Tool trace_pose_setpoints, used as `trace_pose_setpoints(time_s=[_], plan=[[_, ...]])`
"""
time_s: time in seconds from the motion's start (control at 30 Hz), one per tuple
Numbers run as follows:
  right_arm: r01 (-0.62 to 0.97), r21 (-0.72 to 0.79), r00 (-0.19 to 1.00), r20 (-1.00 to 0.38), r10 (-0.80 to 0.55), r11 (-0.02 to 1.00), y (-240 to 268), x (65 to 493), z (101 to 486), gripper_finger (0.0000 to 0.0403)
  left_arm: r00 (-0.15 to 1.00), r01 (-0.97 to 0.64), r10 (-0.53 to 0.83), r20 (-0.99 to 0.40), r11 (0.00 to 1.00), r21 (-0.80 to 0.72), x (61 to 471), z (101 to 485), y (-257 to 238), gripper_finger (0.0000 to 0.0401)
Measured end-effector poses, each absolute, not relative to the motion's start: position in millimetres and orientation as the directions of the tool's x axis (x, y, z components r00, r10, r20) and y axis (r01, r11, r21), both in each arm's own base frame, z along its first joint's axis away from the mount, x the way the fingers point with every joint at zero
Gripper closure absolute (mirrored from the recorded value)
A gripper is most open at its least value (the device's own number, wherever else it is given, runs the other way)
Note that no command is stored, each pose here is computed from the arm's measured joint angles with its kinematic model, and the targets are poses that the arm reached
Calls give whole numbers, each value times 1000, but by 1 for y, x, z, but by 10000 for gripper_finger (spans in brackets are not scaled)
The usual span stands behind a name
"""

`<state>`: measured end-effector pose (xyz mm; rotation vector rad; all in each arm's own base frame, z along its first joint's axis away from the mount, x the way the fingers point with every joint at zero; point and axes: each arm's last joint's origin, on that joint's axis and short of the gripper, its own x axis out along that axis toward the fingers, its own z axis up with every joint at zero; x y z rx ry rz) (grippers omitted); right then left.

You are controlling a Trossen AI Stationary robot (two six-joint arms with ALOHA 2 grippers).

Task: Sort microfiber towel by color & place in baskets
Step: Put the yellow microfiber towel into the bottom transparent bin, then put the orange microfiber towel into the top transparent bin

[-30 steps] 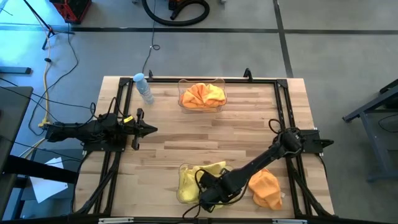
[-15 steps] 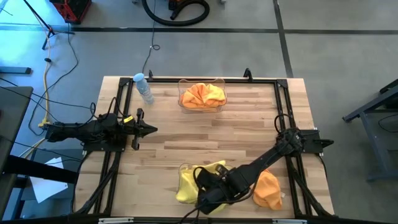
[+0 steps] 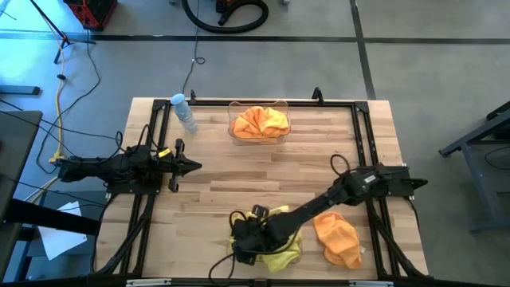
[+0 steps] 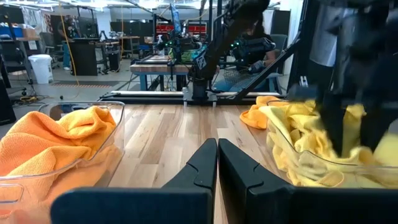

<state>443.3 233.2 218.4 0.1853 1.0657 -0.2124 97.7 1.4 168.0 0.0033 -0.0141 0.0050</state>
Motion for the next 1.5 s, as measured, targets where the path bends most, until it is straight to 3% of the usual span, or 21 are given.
trace_pose_setpoints(time_s=[0.13, 0.3, 0.73, 0.93, 1.1, 1.33, 1.5], plan=[[274, 45, 423, -903, -79, 961, 230, 450, 199, 259, 1000, -5, 5, 14, 1000, 3, 98, 168, 1, 398], [282, 43, 427, -900, -86, 958, 230, 449, 202, 259, 1000, -5, 5, 15, 1000, 3, 98, 168, 1, 398], [327, 197, 534, -845, -9, 924, 235, 422, 273, 259, 1000, -6, 5, 14, 1000, 3, 98, 168, 1, 398], [450, 254, 502, -865, -7, 856, 235, 416, 275, 254, 1000, -5, 5, 14, 1000, 3, 98, 168, 1, 398], [544, 144, 323, -945, -48, 826, 224, 401, 269, 224, 1000, -5, 5, 15, 1000, 3, 98, 168, 1, 398], [526, -75, 161, -969, -186, 847, 235, 357, 281, 162, 1000, -5, 5, 14, 1000, 3, 98, 168, 1, 398], [467, -102, 231, -945, -233, 878, 253, 334, 293, 140, 1000, -5, 5, 15, 1000, 3, 98, 168, 1, 398]])
